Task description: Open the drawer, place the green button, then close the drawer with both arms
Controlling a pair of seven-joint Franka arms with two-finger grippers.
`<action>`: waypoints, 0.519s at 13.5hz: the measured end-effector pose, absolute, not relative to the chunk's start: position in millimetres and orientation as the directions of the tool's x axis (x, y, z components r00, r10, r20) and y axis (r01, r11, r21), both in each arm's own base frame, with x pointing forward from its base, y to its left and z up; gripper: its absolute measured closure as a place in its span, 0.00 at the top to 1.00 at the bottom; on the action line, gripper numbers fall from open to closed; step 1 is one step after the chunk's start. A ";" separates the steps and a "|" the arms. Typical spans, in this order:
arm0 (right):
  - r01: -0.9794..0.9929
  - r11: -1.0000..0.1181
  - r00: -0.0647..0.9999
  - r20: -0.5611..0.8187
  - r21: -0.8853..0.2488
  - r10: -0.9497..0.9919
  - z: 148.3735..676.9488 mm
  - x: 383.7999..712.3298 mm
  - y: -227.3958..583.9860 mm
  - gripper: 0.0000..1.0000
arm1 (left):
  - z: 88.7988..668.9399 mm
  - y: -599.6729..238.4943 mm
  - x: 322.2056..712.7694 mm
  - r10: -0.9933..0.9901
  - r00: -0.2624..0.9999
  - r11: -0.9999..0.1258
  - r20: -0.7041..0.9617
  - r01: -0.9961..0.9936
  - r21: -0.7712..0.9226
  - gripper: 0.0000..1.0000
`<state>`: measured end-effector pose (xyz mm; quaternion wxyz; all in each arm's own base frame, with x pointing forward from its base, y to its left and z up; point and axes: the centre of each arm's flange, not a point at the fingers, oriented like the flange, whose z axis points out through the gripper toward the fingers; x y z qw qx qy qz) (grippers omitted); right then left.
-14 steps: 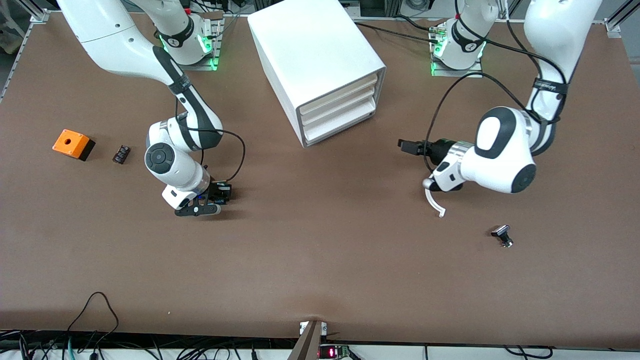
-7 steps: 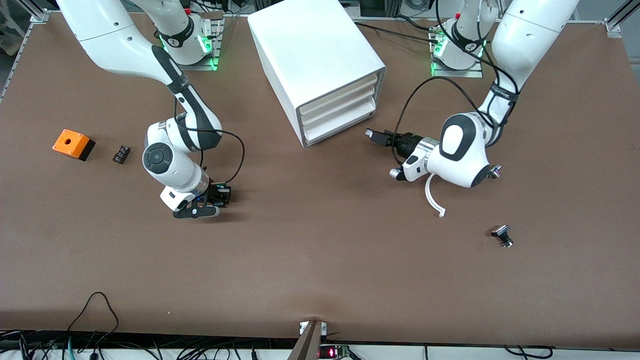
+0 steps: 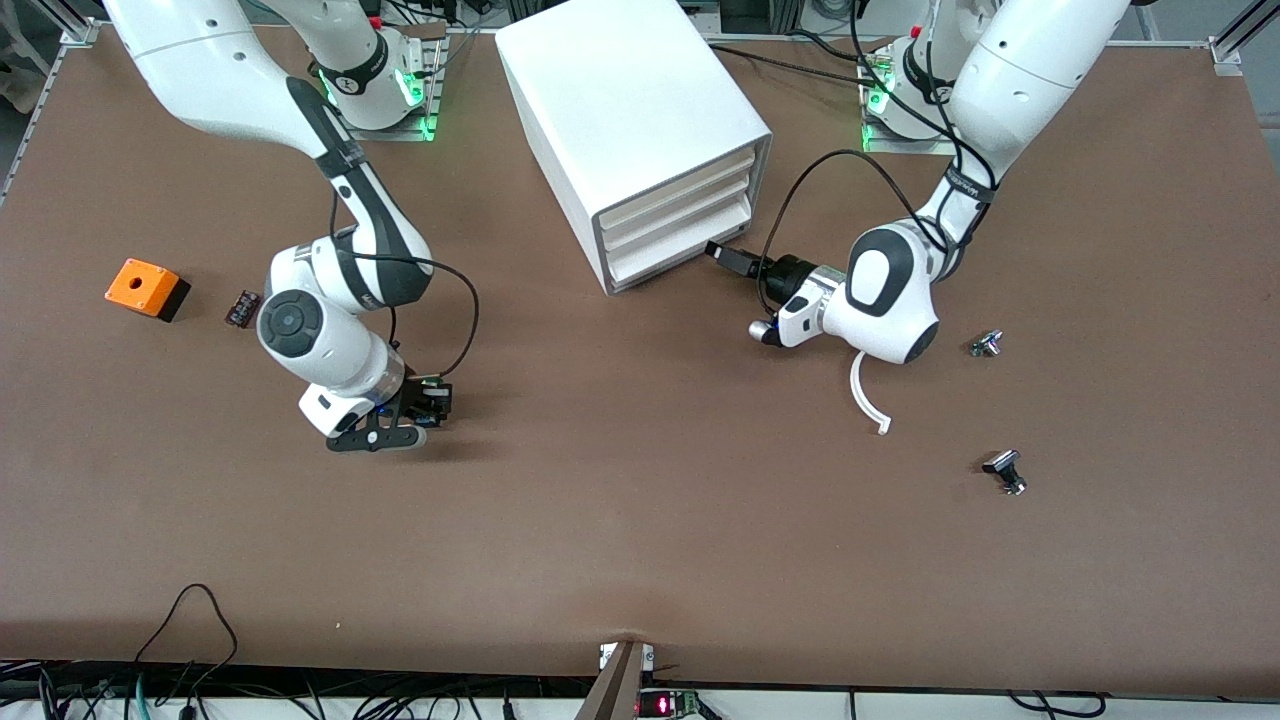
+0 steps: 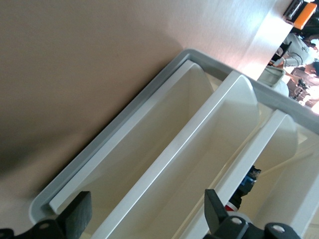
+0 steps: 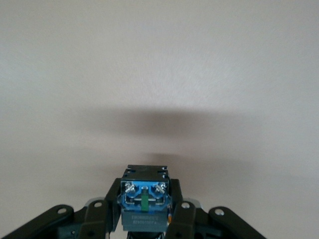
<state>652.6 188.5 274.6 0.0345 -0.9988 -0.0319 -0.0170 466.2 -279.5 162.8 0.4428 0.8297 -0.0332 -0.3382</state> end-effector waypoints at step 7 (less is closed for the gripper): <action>-0.101 -0.986 0.995 -0.006 -0.129 -0.101 336.9 671.4 193.8 0.41 | 142.2 -304.9 423.5 -0.389 0.735 -0.591 -0.556 0.264 0.762 0.91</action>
